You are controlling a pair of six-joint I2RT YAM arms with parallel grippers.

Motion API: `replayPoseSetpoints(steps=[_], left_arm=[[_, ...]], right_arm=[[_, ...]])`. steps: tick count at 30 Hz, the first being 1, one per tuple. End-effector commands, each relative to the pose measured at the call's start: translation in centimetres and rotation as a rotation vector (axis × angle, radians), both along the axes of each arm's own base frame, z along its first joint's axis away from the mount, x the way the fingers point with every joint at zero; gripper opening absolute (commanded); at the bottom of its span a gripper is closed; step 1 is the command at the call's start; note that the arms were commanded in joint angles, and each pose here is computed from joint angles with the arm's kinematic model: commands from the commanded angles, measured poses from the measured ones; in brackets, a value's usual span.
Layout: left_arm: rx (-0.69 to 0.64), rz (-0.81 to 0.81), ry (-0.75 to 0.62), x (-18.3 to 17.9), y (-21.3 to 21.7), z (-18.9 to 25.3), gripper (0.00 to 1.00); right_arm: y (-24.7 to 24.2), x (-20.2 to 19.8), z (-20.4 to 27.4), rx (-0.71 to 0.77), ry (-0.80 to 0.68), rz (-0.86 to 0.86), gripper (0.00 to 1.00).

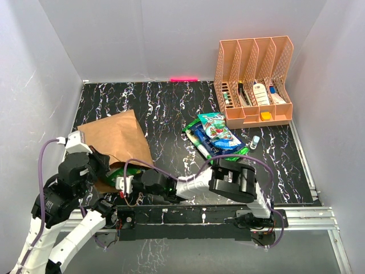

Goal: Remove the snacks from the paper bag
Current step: Take out the snack from the paper bag, then place the snack at the center of the board.

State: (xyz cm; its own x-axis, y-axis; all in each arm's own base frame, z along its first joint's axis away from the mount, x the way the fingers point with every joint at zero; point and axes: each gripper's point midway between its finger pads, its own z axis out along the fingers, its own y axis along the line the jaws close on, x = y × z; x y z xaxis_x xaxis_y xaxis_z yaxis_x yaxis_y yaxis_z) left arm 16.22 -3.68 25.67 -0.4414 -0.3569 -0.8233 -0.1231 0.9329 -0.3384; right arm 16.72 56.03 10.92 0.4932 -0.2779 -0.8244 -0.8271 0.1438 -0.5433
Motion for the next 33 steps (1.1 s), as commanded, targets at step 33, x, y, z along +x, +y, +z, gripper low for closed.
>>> replayPoseSetpoints(steps=[33], left_arm=[[-0.040, 0.181, -0.107, 0.5, 2.6, -2.3, 0.00]], right_arm=[[-27.3, 3.4, 14.5, 0.202, 0.293, -0.832, 0.07]])
